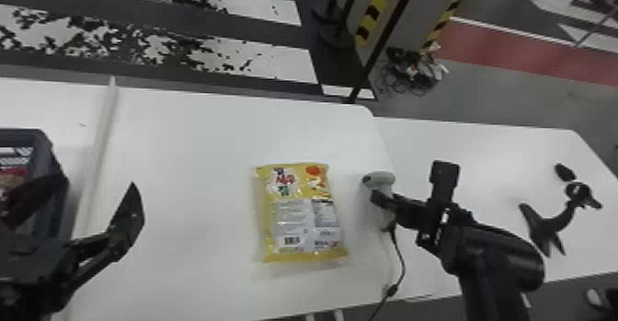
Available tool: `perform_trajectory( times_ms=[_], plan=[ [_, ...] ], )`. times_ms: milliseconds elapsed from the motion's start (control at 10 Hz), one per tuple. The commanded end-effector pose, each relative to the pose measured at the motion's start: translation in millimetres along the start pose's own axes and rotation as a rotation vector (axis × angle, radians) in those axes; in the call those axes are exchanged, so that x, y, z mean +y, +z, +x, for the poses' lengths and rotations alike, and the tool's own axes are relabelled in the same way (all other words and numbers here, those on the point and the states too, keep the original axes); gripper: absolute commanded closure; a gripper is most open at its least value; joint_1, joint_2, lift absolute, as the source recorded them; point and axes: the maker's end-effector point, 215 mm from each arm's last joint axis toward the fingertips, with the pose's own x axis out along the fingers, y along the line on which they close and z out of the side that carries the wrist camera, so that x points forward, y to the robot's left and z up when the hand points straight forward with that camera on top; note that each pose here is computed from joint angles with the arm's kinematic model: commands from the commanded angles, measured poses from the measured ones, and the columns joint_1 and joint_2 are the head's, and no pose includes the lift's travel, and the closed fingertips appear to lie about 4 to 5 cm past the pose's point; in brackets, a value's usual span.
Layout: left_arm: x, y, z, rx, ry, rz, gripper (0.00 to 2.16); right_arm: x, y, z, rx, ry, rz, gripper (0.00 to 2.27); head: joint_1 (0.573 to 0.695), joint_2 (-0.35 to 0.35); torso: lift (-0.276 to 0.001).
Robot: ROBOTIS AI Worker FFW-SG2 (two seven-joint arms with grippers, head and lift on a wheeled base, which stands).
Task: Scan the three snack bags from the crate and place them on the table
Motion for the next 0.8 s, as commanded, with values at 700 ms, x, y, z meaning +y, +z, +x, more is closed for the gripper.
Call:
perform_trajectory(
  times_ms=[700],
  plan=[
    [-5.9,-0.9,3.9,0.0,-0.006,0.01,0.05,96.3,2.5,-114.5,0.067,0.37,0.252,0.12,0.695,-0.35,-0.062]
  ],
)
